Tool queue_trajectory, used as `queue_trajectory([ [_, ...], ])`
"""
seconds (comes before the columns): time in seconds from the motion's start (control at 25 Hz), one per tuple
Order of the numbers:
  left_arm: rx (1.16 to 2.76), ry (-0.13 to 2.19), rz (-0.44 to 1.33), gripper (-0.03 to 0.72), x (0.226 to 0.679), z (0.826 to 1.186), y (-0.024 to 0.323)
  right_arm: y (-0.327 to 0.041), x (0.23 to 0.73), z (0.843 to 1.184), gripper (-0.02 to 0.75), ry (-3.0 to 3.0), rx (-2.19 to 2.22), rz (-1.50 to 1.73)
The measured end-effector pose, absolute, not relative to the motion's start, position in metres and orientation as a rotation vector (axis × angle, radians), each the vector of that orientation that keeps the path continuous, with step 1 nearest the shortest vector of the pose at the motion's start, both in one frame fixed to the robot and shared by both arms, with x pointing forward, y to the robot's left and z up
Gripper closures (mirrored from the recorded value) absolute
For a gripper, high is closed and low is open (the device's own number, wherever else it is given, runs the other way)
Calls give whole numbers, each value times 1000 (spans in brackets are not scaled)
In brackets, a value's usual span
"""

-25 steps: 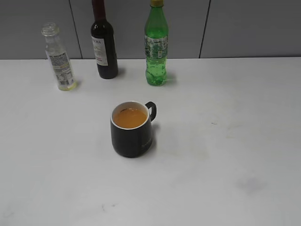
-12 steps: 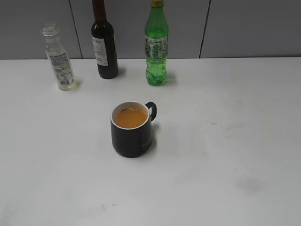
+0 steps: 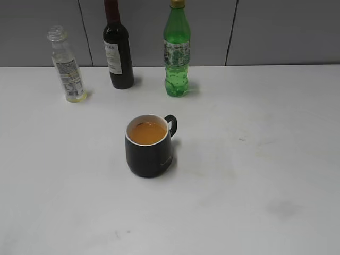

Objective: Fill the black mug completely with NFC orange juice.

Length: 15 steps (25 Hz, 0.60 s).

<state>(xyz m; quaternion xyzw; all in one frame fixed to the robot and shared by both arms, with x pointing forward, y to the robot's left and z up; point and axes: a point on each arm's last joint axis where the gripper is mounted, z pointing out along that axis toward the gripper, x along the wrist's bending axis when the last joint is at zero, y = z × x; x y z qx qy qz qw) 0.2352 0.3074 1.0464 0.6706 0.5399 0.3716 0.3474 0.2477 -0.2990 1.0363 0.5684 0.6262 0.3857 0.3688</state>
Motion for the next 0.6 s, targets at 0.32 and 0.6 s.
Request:
queue_trajectory([
  [0.32, 1710, 1449, 992, 111, 235, 1046, 307, -299, 248, 1036, 145, 1607, 1459, 990],
  [0.6, 1708, 1453, 994, 112, 234, 1046, 307, -299, 248, 1036, 145, 1607, 1459, 990],
])
